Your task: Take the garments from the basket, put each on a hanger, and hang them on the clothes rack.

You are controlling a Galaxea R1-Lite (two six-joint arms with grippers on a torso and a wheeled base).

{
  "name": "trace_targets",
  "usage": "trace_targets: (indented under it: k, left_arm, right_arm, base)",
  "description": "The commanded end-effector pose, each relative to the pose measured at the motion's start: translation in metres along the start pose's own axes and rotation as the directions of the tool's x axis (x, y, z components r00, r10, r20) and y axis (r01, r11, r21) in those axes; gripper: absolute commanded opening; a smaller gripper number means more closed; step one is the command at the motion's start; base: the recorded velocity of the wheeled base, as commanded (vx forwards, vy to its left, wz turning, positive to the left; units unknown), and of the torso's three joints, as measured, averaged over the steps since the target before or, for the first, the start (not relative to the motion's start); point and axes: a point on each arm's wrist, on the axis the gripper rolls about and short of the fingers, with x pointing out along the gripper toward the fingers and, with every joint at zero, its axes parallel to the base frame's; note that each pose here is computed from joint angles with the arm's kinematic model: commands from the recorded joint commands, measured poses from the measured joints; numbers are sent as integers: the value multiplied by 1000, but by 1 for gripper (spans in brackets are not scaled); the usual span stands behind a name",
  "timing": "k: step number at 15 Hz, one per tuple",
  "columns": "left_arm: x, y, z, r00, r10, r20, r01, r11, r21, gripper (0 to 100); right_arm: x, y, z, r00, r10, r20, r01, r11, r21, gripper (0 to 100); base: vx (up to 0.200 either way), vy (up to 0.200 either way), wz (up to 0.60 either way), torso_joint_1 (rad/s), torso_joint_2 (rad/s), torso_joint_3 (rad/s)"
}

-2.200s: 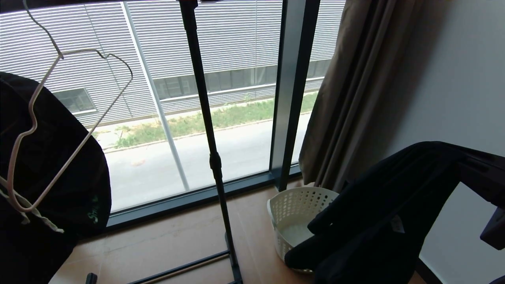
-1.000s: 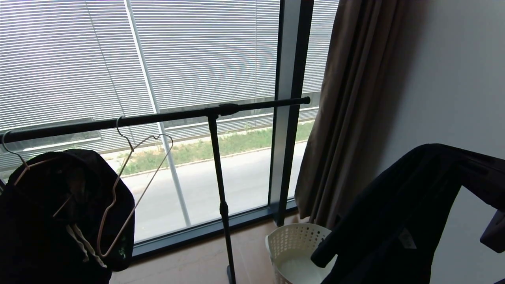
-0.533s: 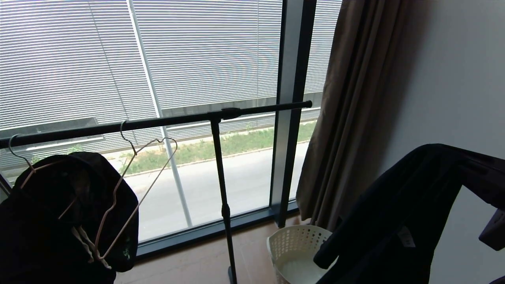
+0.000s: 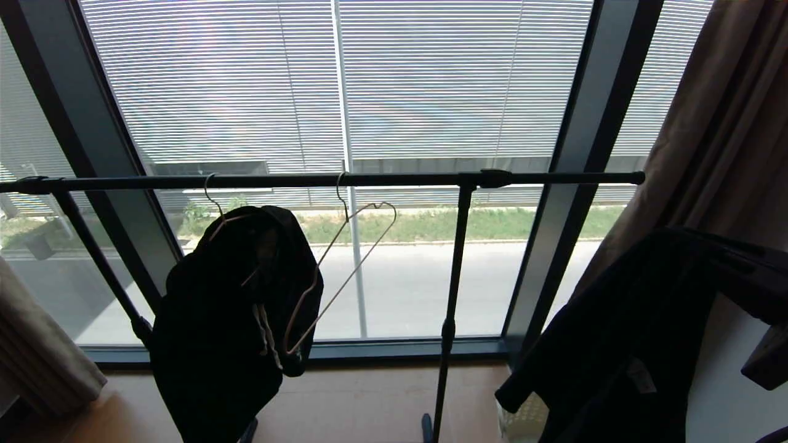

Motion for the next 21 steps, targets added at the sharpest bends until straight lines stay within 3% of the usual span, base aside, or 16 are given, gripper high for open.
trace_targets:
  k: [1, 6, 15, 19, 21]
  left_arm:
    - [0, 0, 0, 1000, -1, 1, 1, 1000, 0, 100]
    - [0, 0, 0, 1000, -1, 1, 1, 1000, 0, 100]
    - [0, 0, 0, 1000, -4, 2, 4, 1000, 0, 100]
    - [0, 0, 0, 1000, -4, 1, 4, 1000, 0, 100]
    - [0, 0, 0, 1000, -2, 2, 2, 1000, 0, 100]
  right_arm:
    - [0, 0, 0, 1000, 1, 0, -1, 1000, 0, 0]
    - [0, 0, 0, 1000, 0, 1, 0, 1000, 0, 0]
    - [0, 0, 0, 1000, 0, 1, 0, 1000, 0, 0]
    - [1, 0, 0, 1000, 1, -2, -1, 1000, -2, 0]
    - [3, 0, 2, 1000, 0, 2, 0, 1000, -1, 0]
  base:
    - [0, 0, 0, 0, 0, 0]
    - [-160, 40, 0, 1, 5, -1]
    - [0, 200, 0, 0, -1, 3]
    - [0, 0, 0, 0, 0, 0]
    - [0, 0, -600, 2, 5, 2]
